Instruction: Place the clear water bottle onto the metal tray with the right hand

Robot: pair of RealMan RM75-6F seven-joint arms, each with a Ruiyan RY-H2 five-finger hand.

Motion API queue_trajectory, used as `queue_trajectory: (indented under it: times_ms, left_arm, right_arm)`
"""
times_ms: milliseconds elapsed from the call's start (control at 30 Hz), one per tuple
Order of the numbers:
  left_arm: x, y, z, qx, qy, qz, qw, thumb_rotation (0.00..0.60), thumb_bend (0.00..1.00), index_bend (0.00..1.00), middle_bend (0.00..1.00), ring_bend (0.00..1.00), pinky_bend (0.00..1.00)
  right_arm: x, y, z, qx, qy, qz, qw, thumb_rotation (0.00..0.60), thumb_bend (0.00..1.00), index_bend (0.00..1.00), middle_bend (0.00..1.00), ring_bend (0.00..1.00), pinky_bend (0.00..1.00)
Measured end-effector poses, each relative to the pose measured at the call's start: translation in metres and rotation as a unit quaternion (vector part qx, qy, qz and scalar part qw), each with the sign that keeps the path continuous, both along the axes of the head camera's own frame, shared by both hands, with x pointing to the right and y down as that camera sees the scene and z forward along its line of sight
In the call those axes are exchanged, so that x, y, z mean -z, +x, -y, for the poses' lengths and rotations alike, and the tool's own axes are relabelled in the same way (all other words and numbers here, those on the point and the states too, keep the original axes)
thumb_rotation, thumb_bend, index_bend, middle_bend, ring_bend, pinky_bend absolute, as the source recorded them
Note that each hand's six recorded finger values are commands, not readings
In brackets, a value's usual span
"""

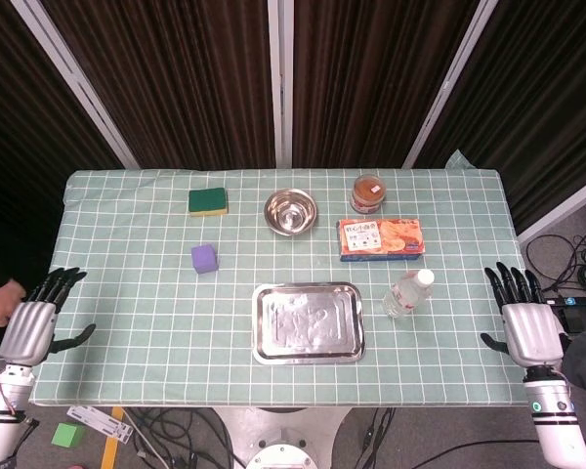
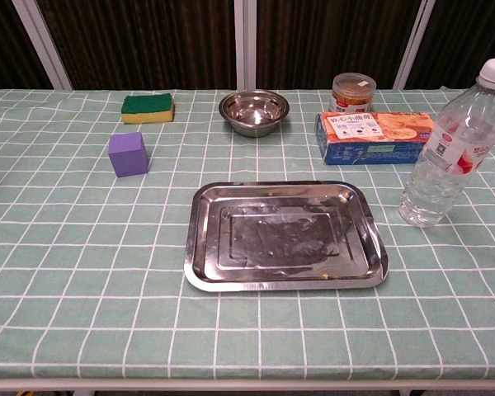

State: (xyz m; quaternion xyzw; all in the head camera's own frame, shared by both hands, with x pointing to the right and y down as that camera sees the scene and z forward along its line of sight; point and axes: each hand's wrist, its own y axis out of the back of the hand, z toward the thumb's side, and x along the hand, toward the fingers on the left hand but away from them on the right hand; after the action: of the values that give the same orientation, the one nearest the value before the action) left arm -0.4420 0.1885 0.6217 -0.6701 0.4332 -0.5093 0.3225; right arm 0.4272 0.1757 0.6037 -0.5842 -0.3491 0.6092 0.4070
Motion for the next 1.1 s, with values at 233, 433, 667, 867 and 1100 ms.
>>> queue_trajectory:
  times_ms: [233,433,667,867,1100]
  left_arm:
    - [0.003,0.003,-0.001,-0.001,0.004,-0.002,1.0,0.548,0.26,0.18,0.21,0.11,0.19]
    - [0.006,0.003,0.002,-0.003,0.007,0.001,1.0,0.549,0.26,0.19,0.21,0.11,0.19]
    - [0.003,0.001,0.002,-0.001,0.002,0.004,1.0,0.554,0.26,0.18,0.21,0.11,0.19]
    - [-0.002,-0.001,0.001,0.0,-0.002,0.002,1.0,0.551,0.26,0.19,0.21,0.11,0.19]
    - [-0.001,-0.005,0.002,-0.001,0.001,0.002,1.0,0.554,0.26,0.19,0.21,0.11,0.19]
  right_arm:
    - [0.006,0.001,0.002,-0.002,0.007,0.005,1.0,0.6,0.0,0.0,0.01,0.0,0.0]
    - [0.009,0.005,0.004,-0.023,0.002,0.034,0.9991,0.6,0.0,0.0,0.03,0.0,0.0]
    - [-0.003,0.0,-0.001,-0.097,-0.038,0.206,0.9731,0.6,0.0,0.0,0.02,0.0,0.0]
    - [-0.015,-0.007,-0.003,-0.197,-0.055,0.43,0.8797,0.6,0.0,0.0,0.02,0.0,0.0]
    - [-0.054,-0.019,-0.004,-0.254,-0.093,0.568,0.7772,0.6,0.0,0.0,0.02,0.0,0.0]
